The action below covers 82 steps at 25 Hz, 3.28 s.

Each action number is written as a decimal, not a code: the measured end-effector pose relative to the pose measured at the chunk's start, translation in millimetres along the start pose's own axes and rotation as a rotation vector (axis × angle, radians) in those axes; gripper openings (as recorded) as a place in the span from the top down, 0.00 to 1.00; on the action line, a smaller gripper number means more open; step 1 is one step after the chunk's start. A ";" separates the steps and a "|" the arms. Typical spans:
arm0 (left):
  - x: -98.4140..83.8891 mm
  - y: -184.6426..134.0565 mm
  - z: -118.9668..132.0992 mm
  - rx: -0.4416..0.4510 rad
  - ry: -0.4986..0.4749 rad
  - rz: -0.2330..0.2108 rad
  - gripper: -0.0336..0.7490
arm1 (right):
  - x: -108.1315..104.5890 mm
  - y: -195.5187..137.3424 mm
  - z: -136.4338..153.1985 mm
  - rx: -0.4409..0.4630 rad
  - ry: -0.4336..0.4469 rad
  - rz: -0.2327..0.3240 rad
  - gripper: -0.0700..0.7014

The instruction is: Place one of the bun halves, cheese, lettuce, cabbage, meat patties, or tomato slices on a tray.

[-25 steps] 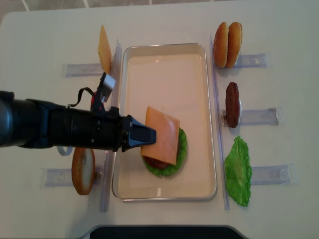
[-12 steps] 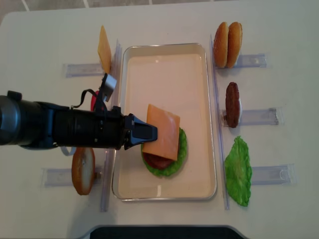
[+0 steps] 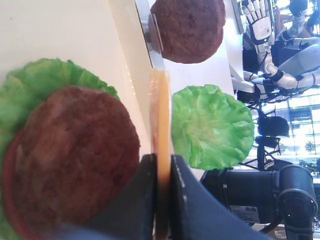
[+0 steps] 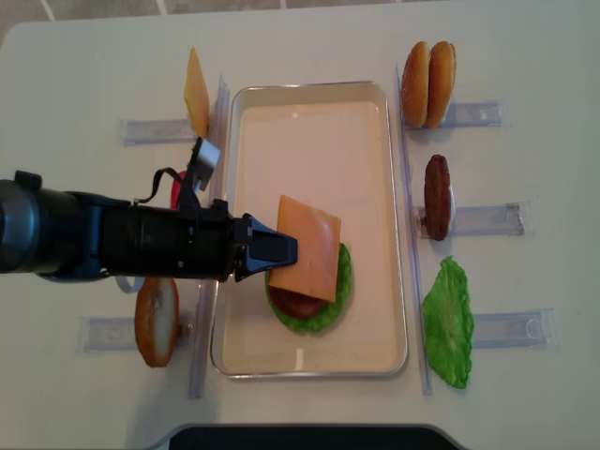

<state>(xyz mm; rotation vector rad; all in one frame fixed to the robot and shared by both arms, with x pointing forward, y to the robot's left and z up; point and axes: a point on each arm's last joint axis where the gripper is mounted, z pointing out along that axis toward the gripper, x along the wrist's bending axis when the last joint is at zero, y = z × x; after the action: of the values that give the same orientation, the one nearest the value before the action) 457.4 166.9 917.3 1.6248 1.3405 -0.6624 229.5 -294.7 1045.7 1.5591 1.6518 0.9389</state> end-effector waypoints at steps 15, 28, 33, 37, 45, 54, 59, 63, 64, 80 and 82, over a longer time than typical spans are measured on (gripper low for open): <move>2.5 -1.2 -0.1 0.013 0.027 0.001 0.76 | 0.0 0.0 0.0 0.000 0.000 0.000 0.60; 3.4 -5.6 -0.4 0.069 0.041 -0.034 0.38 | 0.0 0.0 0.0 0.000 0.000 0.000 0.60; 1.9 -1.3 -0.2 0.072 0.042 -0.056 0.37 | 0.0 0.0 0.0 0.000 0.000 0.000 0.60; 0.0 3.6 -0.1 0.089 0.049 -0.074 0.36 | 0.0 0.0 0.0 0.000 0.000 0.000 0.60; -3.2 20.5 -2.6 0.187 0.149 -0.116 0.36 | 0.1 0.0 0.0 0.000 0.001 0.000 0.60; -8.2 41.2 -6.7 0.214 0.241 -0.122 0.36 | 0.3 0.0 0.0 0.000 0.003 0.001 0.60; -13.4 53.6 -12.1 0.242 0.310 -0.109 0.36 | 0.3 0.0 0.0 0.000 0.003 0.001 0.60; -23.9 61.9 -22.4 0.273 0.377 -0.081 0.36 | 0.3 0.0 0.0 0.000 0.003 0.001 0.60; -28.0 64.2 -25.1 0.277 0.384 -0.073 0.36 | 0.3 0.0 0.0 0.000 0.003 0.001 0.60; -78.6 99.4 -96.5 0.219 0.844 0.113 0.36 | 0.3 0.0 0.0 0.000 0.003 0.001 0.60; -75.9 99.3 -101.8 0.229 0.910 0.101 0.36 | 0.3 0.0 0.0 0.000 0.003 0.001 0.60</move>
<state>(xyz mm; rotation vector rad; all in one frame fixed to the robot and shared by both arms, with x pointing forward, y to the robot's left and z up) 517.8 220.2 1057.0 2.2974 1.8250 0.0337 229.5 -294.4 1045.8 1.5596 1.6528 0.9423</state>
